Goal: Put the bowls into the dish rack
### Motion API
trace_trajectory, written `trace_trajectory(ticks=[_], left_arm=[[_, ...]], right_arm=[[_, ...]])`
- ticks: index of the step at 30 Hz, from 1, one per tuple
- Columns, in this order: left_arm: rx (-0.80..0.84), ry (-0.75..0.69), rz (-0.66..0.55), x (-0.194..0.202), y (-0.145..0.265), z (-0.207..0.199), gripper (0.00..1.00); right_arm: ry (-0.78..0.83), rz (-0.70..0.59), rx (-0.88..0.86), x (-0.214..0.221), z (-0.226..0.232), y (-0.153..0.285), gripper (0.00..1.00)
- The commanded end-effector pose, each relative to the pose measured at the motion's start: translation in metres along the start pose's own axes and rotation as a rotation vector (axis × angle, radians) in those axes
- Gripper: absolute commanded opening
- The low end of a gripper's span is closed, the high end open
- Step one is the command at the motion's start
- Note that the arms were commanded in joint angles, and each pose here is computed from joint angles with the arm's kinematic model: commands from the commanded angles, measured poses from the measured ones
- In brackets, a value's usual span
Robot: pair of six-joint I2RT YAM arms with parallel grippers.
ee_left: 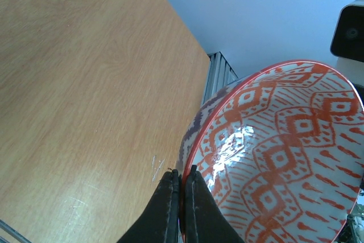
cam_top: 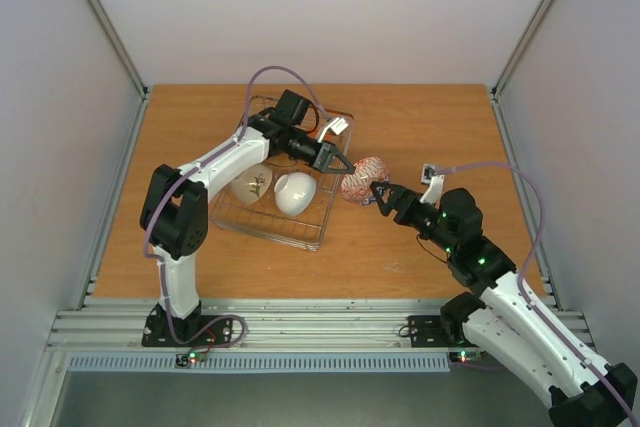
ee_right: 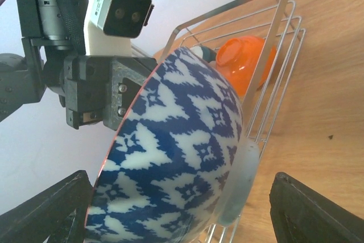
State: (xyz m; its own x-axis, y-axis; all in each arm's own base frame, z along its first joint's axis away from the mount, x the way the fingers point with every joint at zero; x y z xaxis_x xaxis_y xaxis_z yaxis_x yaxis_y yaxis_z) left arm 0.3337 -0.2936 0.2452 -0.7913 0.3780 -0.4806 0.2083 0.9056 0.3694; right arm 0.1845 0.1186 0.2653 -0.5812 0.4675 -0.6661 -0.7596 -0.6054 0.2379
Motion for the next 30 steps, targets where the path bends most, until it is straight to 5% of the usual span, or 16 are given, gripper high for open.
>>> trace_trajectory(ticks=[1,15,17,22,23,28,30], left_arm=[[0.083,-0.077,-0.041,-0.01,0.012,-0.026,0.0],[0.076,-0.082,-0.054,-0.011,0.016,-0.025,0.0],[0.076,-0.08,-0.055,-0.011,0.015,-0.024,0.0],[0.074,-0.076,-0.056,-0.011,0.015,-0.023,0.0],[0.074,-0.075,-0.056,-0.011,0.015,-0.023,0.0],[0.074,-0.07,-0.055,-0.011,0.015,-0.022,0.09],[0.075,-0.072,-0.056,-0.011,0.015,-0.023,0.24]], right_arm=[[-0.039,0.022,-0.063,0.005,0.002,-0.006,0.84],[-0.103,0.038,-0.137,0.006,0.007,-0.012,0.73],[-0.098,0.034,-0.146,0.005,0.008,-0.011,0.65],[-0.078,0.029,-0.17,0.003,0.012,-0.011,0.07],[-0.073,0.031,-0.163,0.003,0.012,-0.011,0.02],[-0.036,0.031,-0.161,-0.002,0.017,-0.009,0.01],[-0.019,0.017,-0.142,-0.005,0.018,-0.007,0.01]])
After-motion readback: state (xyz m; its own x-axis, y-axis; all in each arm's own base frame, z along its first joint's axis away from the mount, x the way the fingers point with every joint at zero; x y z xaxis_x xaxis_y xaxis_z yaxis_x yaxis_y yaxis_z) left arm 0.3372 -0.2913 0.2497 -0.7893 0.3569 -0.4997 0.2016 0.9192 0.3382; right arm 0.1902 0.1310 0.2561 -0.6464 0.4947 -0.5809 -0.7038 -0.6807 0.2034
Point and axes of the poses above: each gripper's point midway between its finger pads, its own y axis back along the fingers, its own z axis along the line the jaws close on, x = y × z, the point moved 8 cm from there along y, back along the fingers, and after that the axes turned 2 degrees about y, right-handed, at the moved point
